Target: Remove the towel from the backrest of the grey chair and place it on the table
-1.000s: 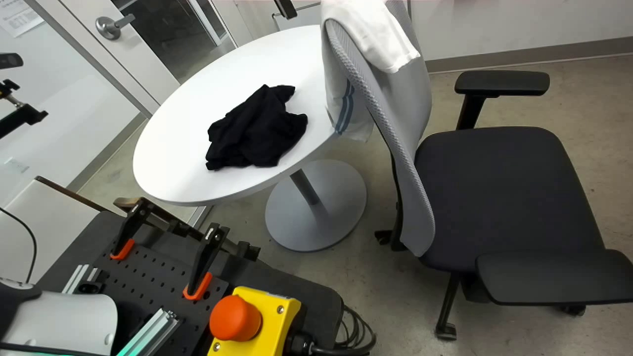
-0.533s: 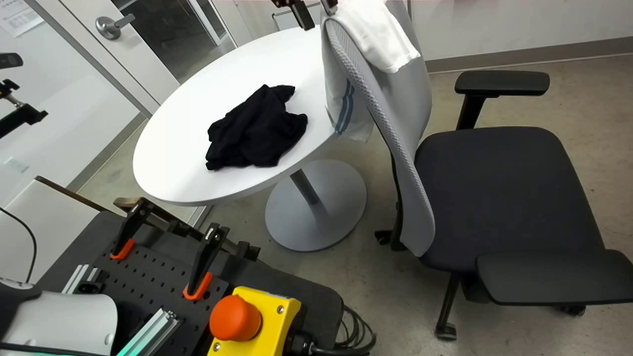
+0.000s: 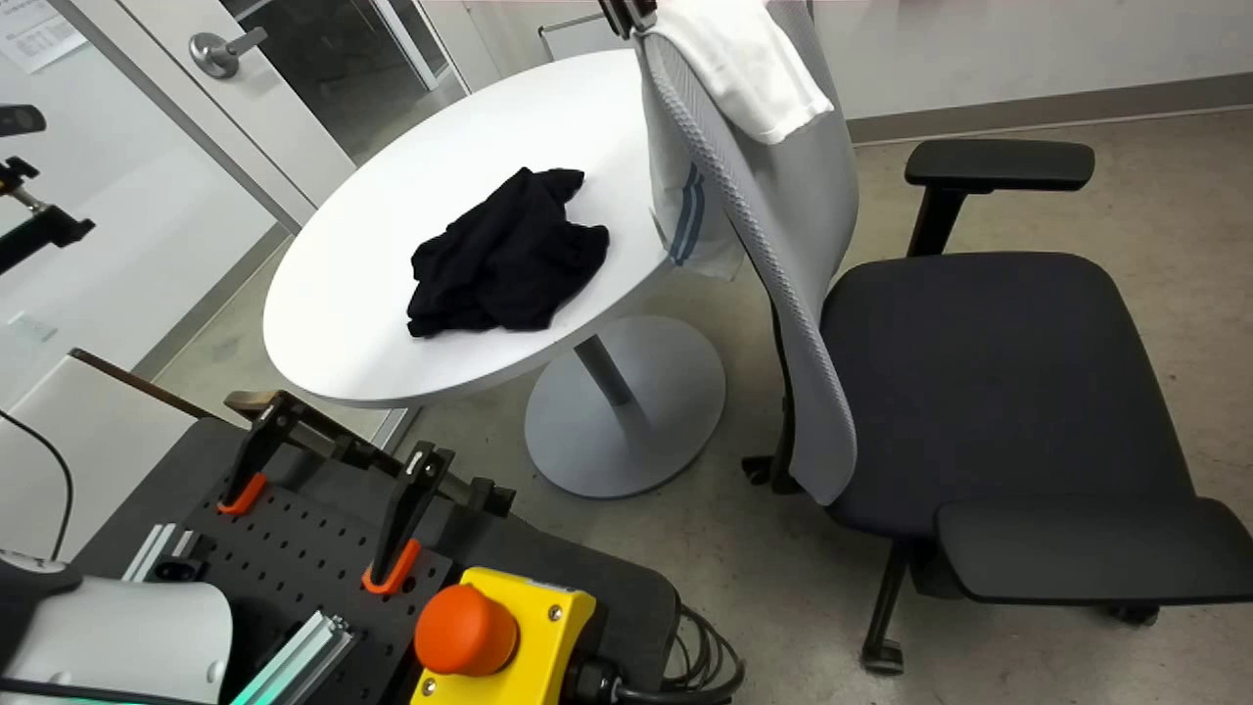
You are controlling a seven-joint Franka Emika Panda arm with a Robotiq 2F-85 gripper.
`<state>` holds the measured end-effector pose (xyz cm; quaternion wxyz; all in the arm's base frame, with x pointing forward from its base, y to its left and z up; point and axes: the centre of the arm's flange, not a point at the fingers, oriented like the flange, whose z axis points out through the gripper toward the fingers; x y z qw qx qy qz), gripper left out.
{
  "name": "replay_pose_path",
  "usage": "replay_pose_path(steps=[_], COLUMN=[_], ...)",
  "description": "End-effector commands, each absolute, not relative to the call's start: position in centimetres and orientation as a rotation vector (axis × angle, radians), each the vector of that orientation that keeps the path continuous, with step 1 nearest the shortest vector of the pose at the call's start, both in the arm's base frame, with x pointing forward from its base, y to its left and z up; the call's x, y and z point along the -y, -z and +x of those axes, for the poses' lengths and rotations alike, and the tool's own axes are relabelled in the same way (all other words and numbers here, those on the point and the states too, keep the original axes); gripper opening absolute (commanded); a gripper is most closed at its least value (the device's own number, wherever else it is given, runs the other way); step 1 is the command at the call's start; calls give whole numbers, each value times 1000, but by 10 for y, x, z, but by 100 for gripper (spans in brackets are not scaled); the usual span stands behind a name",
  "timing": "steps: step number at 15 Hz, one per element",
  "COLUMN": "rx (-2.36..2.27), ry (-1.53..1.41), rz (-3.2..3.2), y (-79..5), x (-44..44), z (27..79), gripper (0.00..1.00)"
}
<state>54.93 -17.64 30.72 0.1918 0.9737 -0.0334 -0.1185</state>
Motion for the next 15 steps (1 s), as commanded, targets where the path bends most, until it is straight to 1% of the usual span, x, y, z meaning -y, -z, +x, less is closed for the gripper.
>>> replay_pose_path(steps=[1,8,11,15], rx=[99,77,57,-17], ry=[318,297,222,42], rz=[2735,2783,2903,3081], y=[-306,-324,-368,-444], x=[174,163,144,110], z=[552,543,531,505], gripper=[0,0,0,0])
